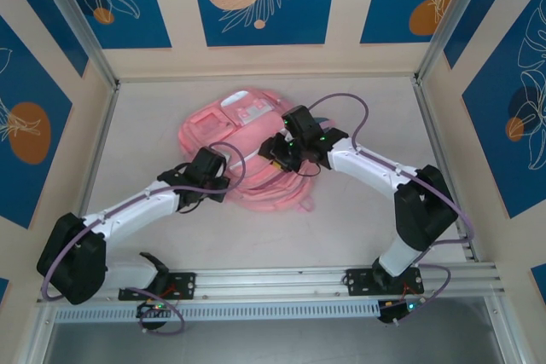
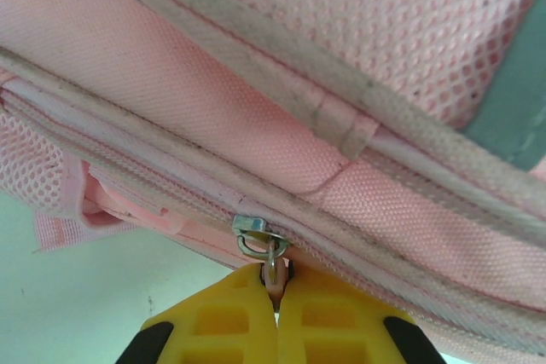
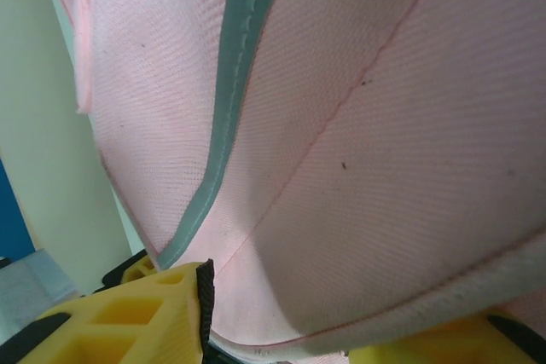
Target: Pack the student bag
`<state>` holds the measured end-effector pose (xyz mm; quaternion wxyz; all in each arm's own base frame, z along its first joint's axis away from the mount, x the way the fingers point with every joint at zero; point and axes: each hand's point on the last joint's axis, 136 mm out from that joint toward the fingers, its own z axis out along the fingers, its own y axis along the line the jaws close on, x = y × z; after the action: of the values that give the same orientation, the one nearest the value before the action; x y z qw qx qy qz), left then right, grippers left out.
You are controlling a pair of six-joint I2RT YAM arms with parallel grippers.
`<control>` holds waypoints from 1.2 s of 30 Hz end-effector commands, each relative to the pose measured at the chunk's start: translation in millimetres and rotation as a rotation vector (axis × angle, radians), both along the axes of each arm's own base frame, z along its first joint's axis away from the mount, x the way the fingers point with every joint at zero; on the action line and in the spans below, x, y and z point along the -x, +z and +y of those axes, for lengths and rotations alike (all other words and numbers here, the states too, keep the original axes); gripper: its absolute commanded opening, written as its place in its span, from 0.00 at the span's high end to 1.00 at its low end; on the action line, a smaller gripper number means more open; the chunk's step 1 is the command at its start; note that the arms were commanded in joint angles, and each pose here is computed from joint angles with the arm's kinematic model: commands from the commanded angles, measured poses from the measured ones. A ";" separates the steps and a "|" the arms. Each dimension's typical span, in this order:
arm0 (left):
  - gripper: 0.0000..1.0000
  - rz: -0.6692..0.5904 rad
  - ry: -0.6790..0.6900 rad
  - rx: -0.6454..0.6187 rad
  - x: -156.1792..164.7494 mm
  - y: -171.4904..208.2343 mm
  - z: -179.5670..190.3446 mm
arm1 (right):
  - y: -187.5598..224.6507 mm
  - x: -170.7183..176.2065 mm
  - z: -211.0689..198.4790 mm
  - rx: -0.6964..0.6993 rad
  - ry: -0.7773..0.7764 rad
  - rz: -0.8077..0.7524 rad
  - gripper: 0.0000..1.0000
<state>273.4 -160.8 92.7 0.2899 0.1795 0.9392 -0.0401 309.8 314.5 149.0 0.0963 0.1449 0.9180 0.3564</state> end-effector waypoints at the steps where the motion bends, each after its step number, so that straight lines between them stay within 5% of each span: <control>1: 1.00 0.000 -0.050 0.138 4.7 14.3 -23.6 | 12.8 -9.4 33.7 -0.087 0.019 -0.034 0.57; 24: 1.00 0.120 -0.044 0.235 47.0 23.7 -19.5 | -0.6 -48.5 23.9 0.087 -0.088 -0.098 0.59; 36: 1.00 0.191 -0.232 0.377 67.7 36.4 -53.5 | -14.1 -36.1 34.3 0.080 -0.072 -0.053 0.61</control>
<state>221.3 -190.4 115.9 0.2381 0.1824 0.9330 -0.1989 349.9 335.0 135.4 0.1425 0.1727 0.9239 0.3101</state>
